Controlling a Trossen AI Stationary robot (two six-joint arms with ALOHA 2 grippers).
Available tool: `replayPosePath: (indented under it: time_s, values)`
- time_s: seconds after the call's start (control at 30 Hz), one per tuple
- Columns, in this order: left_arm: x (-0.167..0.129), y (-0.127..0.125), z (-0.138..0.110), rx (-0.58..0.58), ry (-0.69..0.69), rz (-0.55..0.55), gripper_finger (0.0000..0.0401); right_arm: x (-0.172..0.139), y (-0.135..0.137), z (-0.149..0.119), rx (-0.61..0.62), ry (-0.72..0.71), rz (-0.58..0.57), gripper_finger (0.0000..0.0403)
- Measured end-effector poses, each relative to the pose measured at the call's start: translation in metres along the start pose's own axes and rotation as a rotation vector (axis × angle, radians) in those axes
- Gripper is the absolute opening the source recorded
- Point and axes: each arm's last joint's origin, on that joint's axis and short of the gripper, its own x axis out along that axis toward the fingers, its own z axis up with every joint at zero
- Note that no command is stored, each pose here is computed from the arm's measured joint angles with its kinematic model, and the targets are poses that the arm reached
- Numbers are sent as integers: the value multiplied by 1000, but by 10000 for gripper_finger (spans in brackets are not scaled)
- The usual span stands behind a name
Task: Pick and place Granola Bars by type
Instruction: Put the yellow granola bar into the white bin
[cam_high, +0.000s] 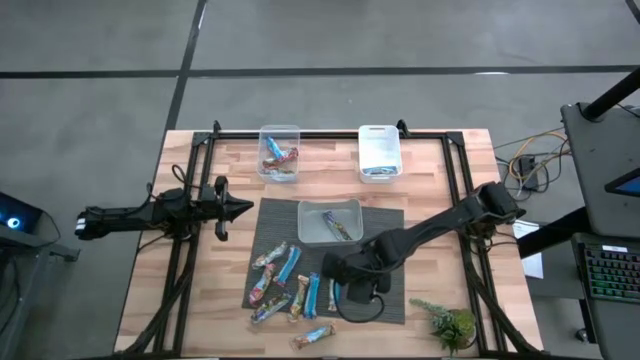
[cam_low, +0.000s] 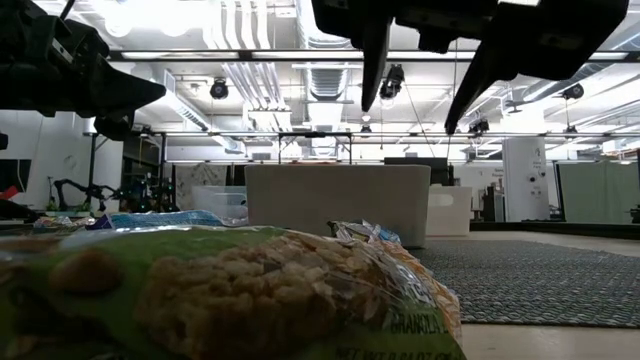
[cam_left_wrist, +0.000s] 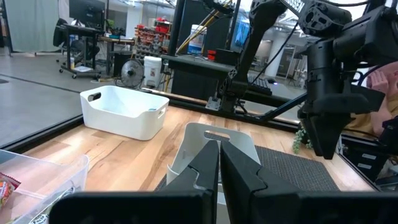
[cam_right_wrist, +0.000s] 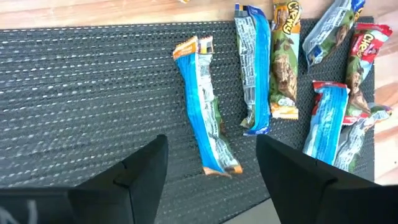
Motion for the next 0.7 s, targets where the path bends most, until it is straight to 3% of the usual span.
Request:
replayPosePath:
  time_s: [0.4, 0.7]
  values:
    - [0, 0, 0, 0, 0, 0, 0, 26, 0, -1, -13, 30, 11, 231]
    - [0, 0, 0, 0, 0, 0, 0, 38, -1, -1, -111, 40, 11, 226]
